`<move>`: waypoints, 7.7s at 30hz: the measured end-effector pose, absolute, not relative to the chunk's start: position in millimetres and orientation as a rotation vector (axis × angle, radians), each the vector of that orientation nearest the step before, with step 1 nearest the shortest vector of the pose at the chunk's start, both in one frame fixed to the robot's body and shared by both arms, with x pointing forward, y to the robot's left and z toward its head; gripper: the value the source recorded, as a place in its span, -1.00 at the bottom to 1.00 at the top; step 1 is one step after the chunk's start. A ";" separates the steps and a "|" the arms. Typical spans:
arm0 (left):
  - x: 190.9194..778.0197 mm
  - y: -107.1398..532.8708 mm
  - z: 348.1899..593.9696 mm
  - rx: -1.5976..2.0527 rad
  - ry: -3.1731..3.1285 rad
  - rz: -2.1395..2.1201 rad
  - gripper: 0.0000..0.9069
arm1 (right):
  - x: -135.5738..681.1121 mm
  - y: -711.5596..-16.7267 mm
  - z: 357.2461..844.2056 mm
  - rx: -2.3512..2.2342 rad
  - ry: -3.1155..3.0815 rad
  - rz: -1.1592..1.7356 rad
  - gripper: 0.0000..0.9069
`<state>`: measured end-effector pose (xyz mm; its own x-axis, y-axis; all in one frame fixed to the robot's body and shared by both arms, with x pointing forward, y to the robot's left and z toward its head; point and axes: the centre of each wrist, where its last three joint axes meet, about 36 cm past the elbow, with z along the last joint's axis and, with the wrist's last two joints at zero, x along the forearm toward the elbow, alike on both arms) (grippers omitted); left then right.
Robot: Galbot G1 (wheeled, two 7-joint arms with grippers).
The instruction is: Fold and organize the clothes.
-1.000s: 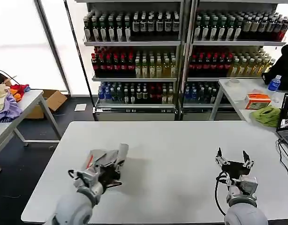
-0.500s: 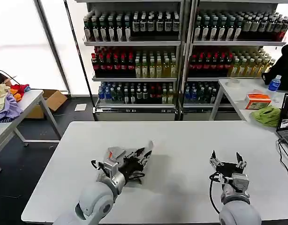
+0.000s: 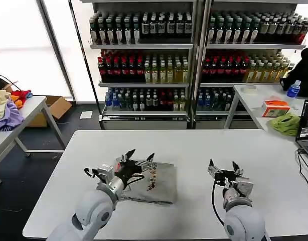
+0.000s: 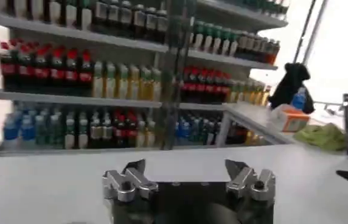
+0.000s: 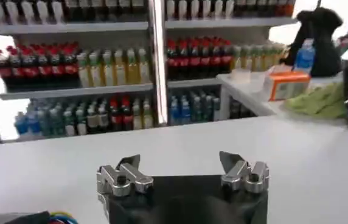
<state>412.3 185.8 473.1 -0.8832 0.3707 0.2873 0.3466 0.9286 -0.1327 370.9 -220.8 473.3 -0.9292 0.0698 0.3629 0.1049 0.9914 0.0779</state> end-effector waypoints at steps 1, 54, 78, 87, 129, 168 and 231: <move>412.8 190.3 472.8 -0.499 -2.779 0.093 1.00 | 371.6 -218.4 472.4 -0.106 -2.755 -0.157 1.00; 398.7 263.1 463.6 -0.080 -2.745 -0.048 1.00 | 430.7 -144.4 430.7 0.280 -2.417 -0.299 -1.00; 395.9 260.7 464.1 -0.084 -2.745 -0.040 1.00 | 471.4 -230.4 437.1 0.131 -2.499 -0.163 -1.00; 395.0 259.1 462.0 -0.087 -2.740 -0.034 1.00 | 470.2 -259.3 440.1 0.077 -2.534 -0.118 1.00; 370.7 249.1 448.4 -0.080 -2.703 -0.002 1.00 | 363.9 -209.1 441.2 0.239 -2.535 0.101 1.00; 339.5 260.9 469.8 -0.008 -2.785 0.078 1.00 | 388.7 -226.7 508.2 0.219 -2.769 0.118 1.00; 299.1 252.3 471.6 0.041 -2.769 0.083 1.00 | 467.2 -149.9 431.6 0.484 -2.587 0.129 1.00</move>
